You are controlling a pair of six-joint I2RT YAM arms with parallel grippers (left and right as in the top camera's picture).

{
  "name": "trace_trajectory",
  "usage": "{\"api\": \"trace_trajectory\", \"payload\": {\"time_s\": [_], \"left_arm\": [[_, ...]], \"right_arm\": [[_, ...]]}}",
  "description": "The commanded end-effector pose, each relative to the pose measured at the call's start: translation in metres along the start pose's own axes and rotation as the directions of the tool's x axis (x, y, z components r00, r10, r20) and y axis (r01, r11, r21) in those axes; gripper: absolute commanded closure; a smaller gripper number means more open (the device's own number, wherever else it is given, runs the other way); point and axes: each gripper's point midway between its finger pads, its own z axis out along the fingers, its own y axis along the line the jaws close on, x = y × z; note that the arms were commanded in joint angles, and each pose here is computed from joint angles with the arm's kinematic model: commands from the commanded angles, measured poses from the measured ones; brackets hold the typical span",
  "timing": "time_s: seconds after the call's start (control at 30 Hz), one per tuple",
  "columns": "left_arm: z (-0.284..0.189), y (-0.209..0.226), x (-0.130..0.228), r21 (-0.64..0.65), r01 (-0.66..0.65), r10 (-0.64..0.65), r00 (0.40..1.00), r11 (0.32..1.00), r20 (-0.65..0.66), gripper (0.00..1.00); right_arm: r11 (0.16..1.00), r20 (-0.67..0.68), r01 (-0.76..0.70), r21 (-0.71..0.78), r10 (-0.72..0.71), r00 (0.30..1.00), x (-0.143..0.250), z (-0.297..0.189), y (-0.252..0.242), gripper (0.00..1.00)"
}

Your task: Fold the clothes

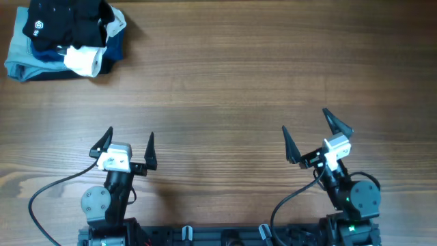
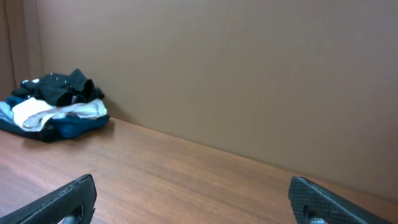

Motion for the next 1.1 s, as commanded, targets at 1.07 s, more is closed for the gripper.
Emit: {"api": "trace_trajectory", "payload": {"time_s": [1.07], "left_arm": [[0.000, 0.003, 0.002, -0.014, 0.011, -0.011, 1.000, 1.000, 0.000, 0.00]], "right_arm": [[0.999, -0.133, -0.021, 0.027, 0.024, 0.991, 0.047, -0.020, 0.000, 0.00]]}}
